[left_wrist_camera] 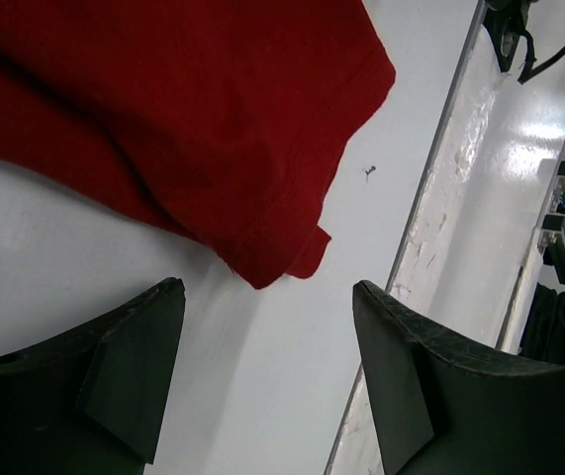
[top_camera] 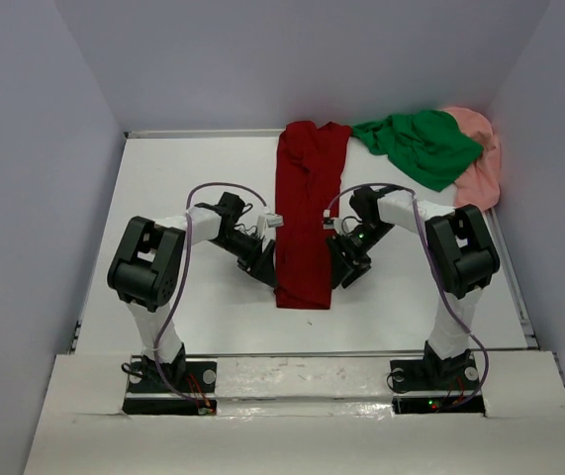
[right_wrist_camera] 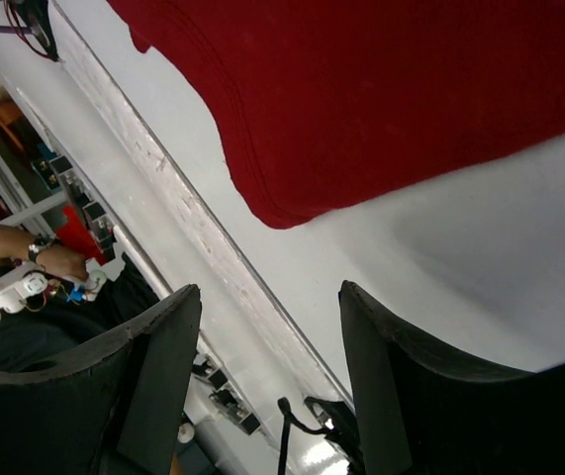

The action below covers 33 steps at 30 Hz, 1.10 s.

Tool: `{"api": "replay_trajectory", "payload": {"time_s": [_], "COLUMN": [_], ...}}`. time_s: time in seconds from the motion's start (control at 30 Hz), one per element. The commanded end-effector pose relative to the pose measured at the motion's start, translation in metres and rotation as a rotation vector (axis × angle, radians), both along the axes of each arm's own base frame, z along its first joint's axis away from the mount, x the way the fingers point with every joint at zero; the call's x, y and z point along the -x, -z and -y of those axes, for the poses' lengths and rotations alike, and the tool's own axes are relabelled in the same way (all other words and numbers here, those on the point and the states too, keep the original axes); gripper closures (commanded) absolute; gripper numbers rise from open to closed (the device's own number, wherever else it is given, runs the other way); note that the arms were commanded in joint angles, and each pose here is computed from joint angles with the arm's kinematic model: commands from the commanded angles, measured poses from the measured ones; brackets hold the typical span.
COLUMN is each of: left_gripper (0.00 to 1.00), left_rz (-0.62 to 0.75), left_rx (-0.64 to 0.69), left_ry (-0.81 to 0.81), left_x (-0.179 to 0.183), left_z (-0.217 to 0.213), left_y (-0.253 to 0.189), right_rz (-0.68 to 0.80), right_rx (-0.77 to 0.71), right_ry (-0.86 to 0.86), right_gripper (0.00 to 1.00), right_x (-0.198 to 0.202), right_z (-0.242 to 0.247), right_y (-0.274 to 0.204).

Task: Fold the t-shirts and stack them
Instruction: Fold the tshirt

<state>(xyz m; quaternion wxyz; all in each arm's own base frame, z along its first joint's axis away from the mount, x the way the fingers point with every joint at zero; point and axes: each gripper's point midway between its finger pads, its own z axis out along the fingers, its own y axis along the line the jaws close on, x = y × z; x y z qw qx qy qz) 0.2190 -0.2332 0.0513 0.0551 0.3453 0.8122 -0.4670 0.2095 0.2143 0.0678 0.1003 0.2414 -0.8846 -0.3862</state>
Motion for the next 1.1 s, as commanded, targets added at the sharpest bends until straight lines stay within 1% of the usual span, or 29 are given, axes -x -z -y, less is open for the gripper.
{"api": "replay_trajectory", "payload": {"time_s": [0.0,0.2,0.3,0.4,0.5,0.53,0.6,0.63,0.7,0.73,0.87,0.9,1.07], "left_gripper": [0.23,0.23,0.23,0.23,0.26,0.32,0.47,0.61,0.74,0.83,0.98,1.00,1.00], "left_rz": [0.034,0.049,0.073,0.051,0.045,0.046,0.046,0.046,0.045,0.046,0.040,0.040,0.057], "left_rx": [-0.007,-0.035,-0.049,-0.050,-0.058,-0.062,-0.064,-0.067,-0.074,-0.080,-0.095,-0.096,-0.094], "left_ry": [-0.017,-0.011,-0.030,-0.020,-0.022,-0.022,-0.026,-0.027,-0.029,-0.031,-0.036,-0.034,-0.034], "left_x": [-0.007,-0.008,-0.014,-0.012,-0.012,-0.011,-0.012,-0.012,-0.011,-0.011,-0.010,-0.009,-0.009], "left_z": [0.009,0.019,0.023,0.026,0.028,0.028,0.028,0.027,0.026,0.025,0.023,0.022,0.021], "left_y": [0.002,0.010,0.015,0.020,0.024,0.025,0.025,0.025,0.026,0.026,0.027,0.027,0.017], "right_rz": [0.105,0.142,0.138,0.135,0.146,0.154,0.170,0.173,0.174,0.176,0.189,0.192,0.177], "right_rx": [-0.083,-0.112,-0.121,-0.126,-0.126,-0.124,-0.123,-0.119,-0.115,-0.115,-0.114,-0.112,-0.096], "right_ry": [-0.003,0.007,0.007,0.007,0.005,0.004,0.000,0.000,-0.001,0.000,-0.003,-0.005,-0.005], "right_gripper": [0.36,0.36,0.36,0.36,0.36,0.36,0.36,0.36,0.36,0.36,0.37,0.37,0.37], "right_x": [-0.018,-0.025,-0.024,-0.022,-0.021,-0.022,-0.024,-0.024,-0.025,-0.026,-0.029,-0.030,-0.027], "right_z": [-0.015,-0.021,-0.021,-0.021,-0.020,-0.020,-0.019,-0.019,-0.019,-0.019,-0.019,-0.019,-0.017], "right_y": [-0.013,-0.021,-0.020,-0.021,-0.023,-0.024,-0.026,-0.026,-0.026,-0.027,-0.031,-0.031,-0.022]}}
